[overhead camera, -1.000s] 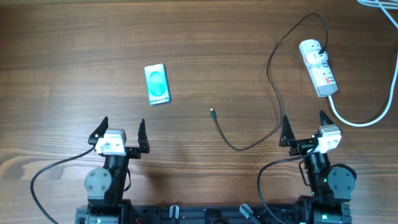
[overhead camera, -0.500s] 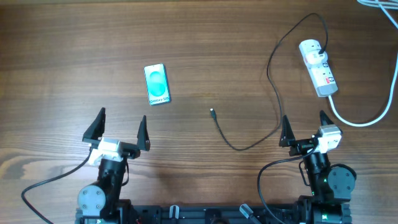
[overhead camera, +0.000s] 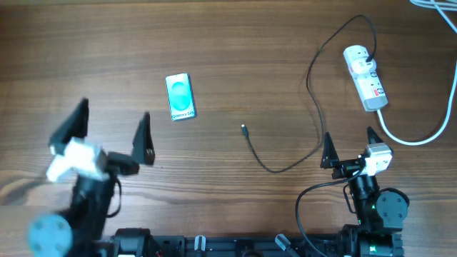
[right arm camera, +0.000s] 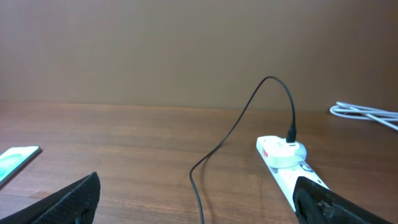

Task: Plug charger to phone and switch on socket
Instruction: 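Move the left gripper over the Galaxy S25 phone and lower onto it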

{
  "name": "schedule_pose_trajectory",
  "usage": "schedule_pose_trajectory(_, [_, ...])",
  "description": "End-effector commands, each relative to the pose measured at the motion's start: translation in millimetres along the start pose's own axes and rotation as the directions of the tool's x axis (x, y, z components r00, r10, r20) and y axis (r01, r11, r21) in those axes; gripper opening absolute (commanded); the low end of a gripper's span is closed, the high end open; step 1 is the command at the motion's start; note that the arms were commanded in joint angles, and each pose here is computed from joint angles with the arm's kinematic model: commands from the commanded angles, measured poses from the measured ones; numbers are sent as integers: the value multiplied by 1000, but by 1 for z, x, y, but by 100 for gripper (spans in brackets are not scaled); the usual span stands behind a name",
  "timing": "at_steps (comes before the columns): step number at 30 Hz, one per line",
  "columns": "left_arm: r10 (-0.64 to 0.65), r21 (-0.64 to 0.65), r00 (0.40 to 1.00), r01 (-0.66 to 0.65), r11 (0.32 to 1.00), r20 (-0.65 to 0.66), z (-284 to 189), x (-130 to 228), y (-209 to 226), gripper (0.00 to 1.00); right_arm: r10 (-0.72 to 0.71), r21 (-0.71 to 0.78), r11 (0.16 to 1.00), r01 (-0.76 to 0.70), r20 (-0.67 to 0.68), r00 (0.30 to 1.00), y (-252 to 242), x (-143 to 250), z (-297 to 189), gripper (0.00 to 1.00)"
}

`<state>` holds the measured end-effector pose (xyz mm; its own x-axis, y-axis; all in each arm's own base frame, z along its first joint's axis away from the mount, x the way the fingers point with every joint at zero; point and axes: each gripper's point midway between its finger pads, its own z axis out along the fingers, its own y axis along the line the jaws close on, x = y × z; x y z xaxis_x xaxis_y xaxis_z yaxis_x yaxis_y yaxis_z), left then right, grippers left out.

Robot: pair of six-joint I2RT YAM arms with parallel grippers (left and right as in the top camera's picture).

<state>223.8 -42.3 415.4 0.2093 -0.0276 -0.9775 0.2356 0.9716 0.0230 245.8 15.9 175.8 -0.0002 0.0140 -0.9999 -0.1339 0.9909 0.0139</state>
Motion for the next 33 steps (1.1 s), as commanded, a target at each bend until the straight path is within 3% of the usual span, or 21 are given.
schedule_pose_trajectory(1, [-47,-1,982,48,999,-182,43,-18,8,100,9,-9,1000,-9,13,1000,2,-3,-1,100])
schedule_pose_trajectory(4, [-86,-17,930,85,996,-357,71,-7,14,100,10,-9,1000,-10,13,1000,2,-3,-1,100])
schedule_pose_trajectory(8, [-135,-49,809,131,990,-572,107,23,22,100,9,-9,1000,-9,13,1000,2,-3,-1,100])
schedule_pose_trajectory(12, [-184,-98,596,173,980,-782,132,93,28,100,9,-9,1000,-9,13,1000,2,-3,-1,100])
schedule_pose_trajectory(15, [-198,-123,450,190,974,-871,132,143,25,100,10,-9,1000,-10,13,1000,2,-3,-1,100])
schedule_pose_trajectory(19, [-216,-173,213,203,964,-953,119,210,23,100,9,-9,1000,-9,13,1000,2,-3,-1,100])
schedule_pose_trajectory(23, [-224,-212,39,203,956,-974,106,253,21,100,9,-9,1000,-9,13,1000,2,-3,-1,100])
schedule_pose_trajectory(28, [-225,-231,-56,261,937,-973,104,281,10,100,9,-9,1000,-9,13,1000,2,-3,-1,100])
schedule_pose_trajectory(32, [-225,-232,-57,264,936,-973,107,288,11,100,9,-9,1000,-9,13,1000,2,-3,-1,100])
schedule_pose_trajectory(33, [-225,-225,-32,265,938,-974,113,288,12,100,9,-9,1000,-9,13,1000,2,-3,-1,100])
